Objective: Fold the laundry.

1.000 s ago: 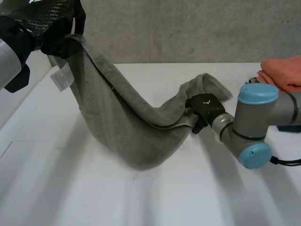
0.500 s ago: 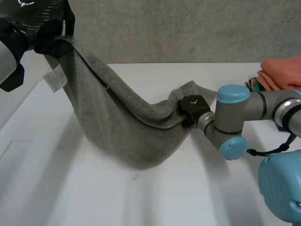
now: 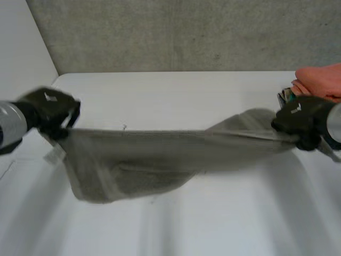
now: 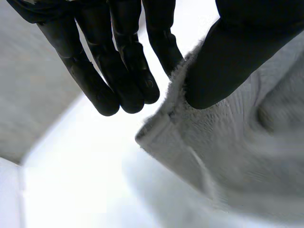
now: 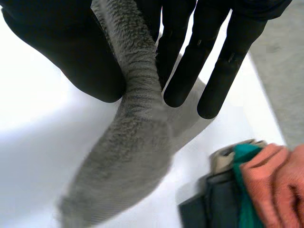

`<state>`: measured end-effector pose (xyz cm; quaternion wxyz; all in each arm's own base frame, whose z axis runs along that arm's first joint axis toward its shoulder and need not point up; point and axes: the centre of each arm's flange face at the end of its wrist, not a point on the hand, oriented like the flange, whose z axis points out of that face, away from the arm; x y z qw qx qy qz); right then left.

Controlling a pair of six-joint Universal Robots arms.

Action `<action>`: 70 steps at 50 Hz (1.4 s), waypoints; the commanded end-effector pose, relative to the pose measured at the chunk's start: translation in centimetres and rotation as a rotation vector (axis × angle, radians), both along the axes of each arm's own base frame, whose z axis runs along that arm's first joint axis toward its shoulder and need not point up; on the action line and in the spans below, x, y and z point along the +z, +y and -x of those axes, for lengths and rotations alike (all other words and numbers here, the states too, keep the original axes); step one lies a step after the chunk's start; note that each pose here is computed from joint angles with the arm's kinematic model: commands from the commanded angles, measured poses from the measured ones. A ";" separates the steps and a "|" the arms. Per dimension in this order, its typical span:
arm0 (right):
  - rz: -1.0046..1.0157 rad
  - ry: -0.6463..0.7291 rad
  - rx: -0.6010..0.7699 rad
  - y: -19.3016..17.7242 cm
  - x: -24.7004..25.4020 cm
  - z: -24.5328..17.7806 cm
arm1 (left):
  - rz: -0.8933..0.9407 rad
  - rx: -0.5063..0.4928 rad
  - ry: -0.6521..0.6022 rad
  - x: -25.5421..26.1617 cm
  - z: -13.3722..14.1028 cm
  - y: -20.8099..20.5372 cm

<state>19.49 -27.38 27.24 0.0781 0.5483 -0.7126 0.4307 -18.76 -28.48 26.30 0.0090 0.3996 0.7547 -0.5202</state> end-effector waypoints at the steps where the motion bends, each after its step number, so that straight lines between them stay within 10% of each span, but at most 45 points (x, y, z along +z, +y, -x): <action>1: -0.015 0.020 0.029 -1.3 -2.5 -0.9 | -0.113 -0.045 -0.024 -4.9 1.2 -2.0; 11: 0.472 -0.208 0.016 -10.3 1.8 -5.3 | 0.341 0.001 0.098 1.2 3.6 -10.4; 22: 1.084 -0.939 0.060 -12.9 15.9 -6.3 | 1.164 0.112 0.788 21.8 2.2 -10.0; 32: 0.978 -0.930 0.052 -12.6 13.7 -6.0 | 0.976 0.187 0.664 16.9 1.9 -11.2; 52: 0.283 -0.550 -0.095 -12.4 -9.6 -6.4 | 0.485 0.185 0.276 -6.2 1.1 -11.8; 70: 0.133 -0.577 -0.369 -11.3 -12.1 -2.9 | 0.429 0.145 0.194 -5.8 0.2 -10.3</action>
